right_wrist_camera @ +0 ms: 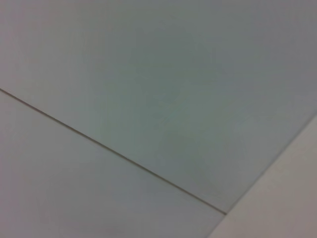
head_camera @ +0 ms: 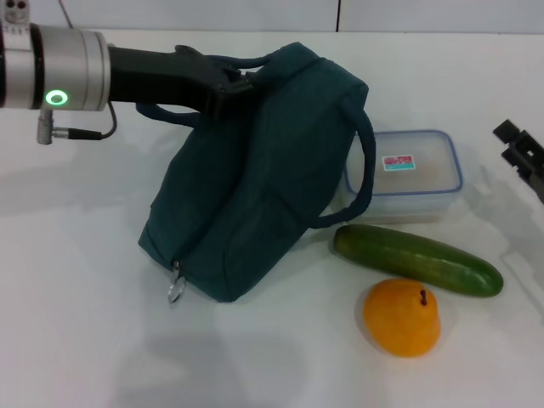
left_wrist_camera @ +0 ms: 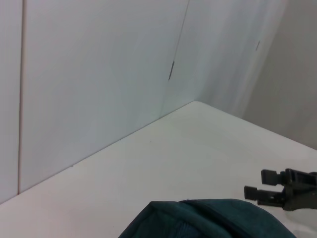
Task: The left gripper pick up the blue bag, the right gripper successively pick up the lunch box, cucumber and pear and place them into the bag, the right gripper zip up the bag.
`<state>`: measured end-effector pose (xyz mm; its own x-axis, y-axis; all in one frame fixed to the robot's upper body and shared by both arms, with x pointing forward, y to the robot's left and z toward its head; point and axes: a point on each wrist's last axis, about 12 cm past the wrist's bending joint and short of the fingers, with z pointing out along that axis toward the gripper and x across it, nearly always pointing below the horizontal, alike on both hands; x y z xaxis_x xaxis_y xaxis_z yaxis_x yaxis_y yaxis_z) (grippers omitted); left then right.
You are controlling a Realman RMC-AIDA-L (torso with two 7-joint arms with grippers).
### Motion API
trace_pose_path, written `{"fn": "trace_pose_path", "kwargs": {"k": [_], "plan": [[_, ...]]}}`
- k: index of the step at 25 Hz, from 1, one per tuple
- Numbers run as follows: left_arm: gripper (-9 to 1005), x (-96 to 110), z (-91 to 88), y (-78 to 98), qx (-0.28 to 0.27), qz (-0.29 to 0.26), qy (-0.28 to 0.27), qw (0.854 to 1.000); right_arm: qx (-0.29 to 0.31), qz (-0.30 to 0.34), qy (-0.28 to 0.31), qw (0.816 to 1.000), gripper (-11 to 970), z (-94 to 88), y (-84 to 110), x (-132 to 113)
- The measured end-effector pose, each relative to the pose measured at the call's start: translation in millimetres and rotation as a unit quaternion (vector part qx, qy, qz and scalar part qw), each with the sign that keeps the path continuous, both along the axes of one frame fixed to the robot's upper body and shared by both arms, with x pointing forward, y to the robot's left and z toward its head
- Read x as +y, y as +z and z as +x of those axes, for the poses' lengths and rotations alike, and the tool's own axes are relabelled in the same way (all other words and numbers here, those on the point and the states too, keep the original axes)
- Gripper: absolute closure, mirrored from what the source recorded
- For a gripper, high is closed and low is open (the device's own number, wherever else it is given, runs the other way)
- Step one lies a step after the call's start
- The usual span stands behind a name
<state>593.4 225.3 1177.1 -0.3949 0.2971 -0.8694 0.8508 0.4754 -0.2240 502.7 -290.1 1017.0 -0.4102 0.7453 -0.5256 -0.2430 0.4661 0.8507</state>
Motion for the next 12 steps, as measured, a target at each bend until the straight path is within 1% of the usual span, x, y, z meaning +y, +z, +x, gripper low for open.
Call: {"fn": "trace_pose_path", "kwargs": {"k": [12], "plan": [[949, -1.7, -0.5, -0.2, -0.005, -0.006, -0.001, 1.0, 0.055, 0.017, 0.029, 0.998, 210, 10.8, -3.9, 10.0]]}}
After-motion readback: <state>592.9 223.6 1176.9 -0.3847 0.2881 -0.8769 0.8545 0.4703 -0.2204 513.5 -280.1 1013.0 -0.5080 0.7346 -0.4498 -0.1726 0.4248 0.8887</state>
